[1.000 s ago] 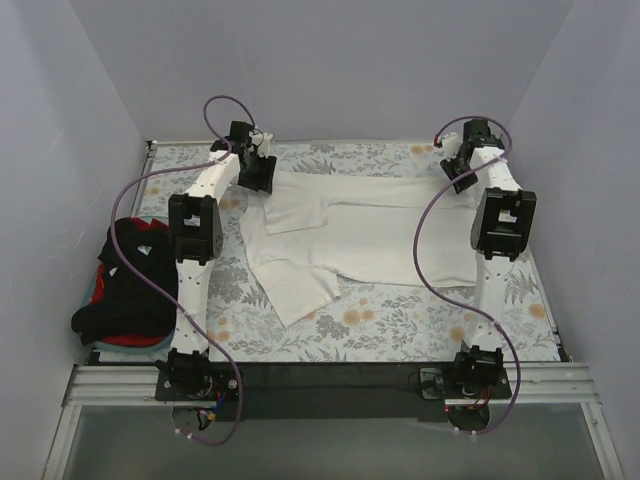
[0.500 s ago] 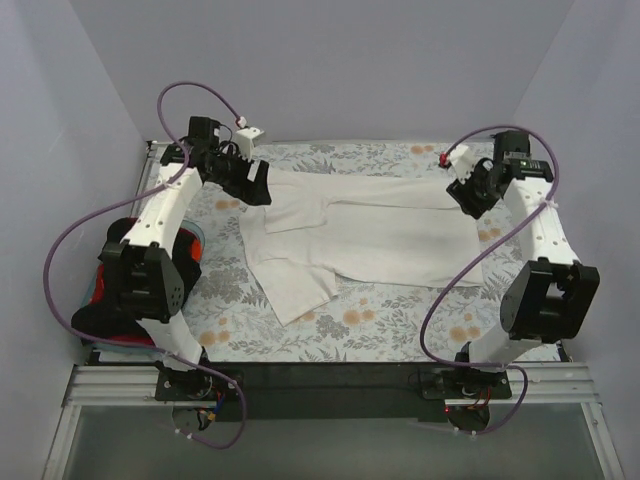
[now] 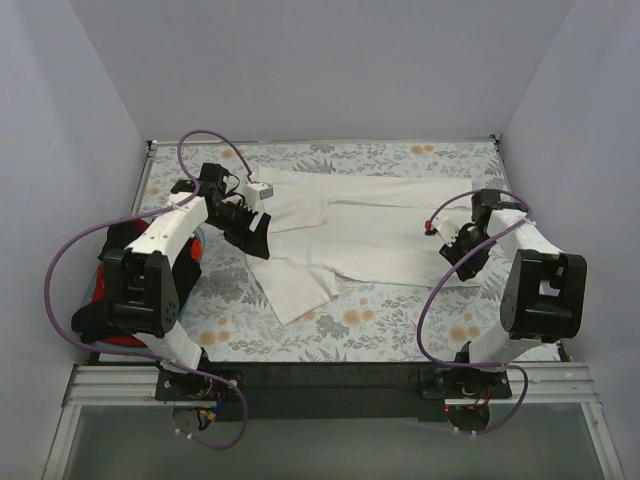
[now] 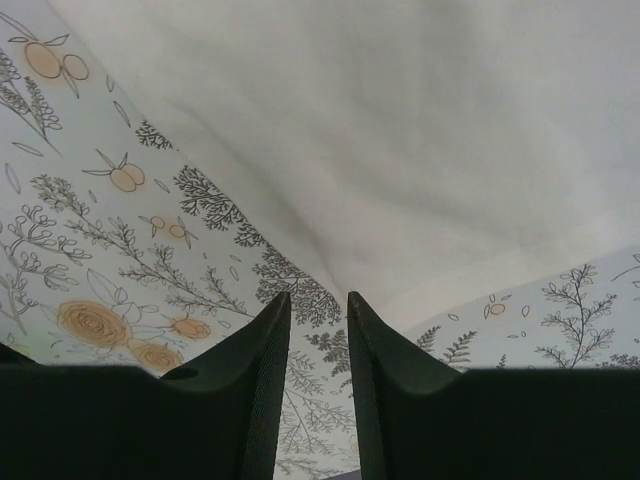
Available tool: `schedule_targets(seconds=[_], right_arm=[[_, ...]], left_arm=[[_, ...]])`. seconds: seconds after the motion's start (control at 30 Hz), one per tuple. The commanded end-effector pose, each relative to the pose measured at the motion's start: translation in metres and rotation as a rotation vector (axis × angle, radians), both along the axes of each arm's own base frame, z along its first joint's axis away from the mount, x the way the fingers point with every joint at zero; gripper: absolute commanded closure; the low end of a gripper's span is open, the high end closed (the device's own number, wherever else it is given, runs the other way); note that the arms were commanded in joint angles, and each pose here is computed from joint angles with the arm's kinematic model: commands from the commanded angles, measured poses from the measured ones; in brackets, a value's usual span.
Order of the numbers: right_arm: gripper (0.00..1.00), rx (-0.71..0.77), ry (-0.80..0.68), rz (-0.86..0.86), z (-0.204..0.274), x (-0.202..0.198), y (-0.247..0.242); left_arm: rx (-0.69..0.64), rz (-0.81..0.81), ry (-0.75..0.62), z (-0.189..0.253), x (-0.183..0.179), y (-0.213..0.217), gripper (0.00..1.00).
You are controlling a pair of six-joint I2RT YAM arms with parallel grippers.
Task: Fold and stack the t-shirts
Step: Fold the tshirt
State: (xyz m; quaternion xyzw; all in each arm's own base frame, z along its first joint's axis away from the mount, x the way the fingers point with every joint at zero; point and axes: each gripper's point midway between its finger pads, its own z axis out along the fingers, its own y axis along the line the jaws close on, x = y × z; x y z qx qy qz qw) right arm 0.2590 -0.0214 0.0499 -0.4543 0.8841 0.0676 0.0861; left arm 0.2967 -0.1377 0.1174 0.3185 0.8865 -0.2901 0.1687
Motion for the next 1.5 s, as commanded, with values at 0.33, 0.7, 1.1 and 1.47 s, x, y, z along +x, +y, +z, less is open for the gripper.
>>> schedule_targets(seconds=[0.33, 0.7, 1.1, 1.47], right_arm=[[0.58, -0.084, 0.034, 0.055, -0.029, -0.001, -0.018], [0.56, -0.138, 0.018, 0.067, -0.050, -0.007, -0.029], [0.99, -0.148, -0.039, 0.051, -0.043, 0.012, -0.031], [0.99, -0.147, -0.039, 0.048, -0.042, 0.012, -0.031]], left_arm=[[-0.003, -0.053, -0.065, 0.003, -0.008, 0.001, 0.31], [0.040, -0.159, -0.091, -0.016, -0.023, -0.005, 0.31], [0.222, -0.369, -0.213, -0.062, -0.047, -0.019, 0.39], [0.308, -0.395, -0.265, -0.084, -0.036, -0.019, 0.47]])
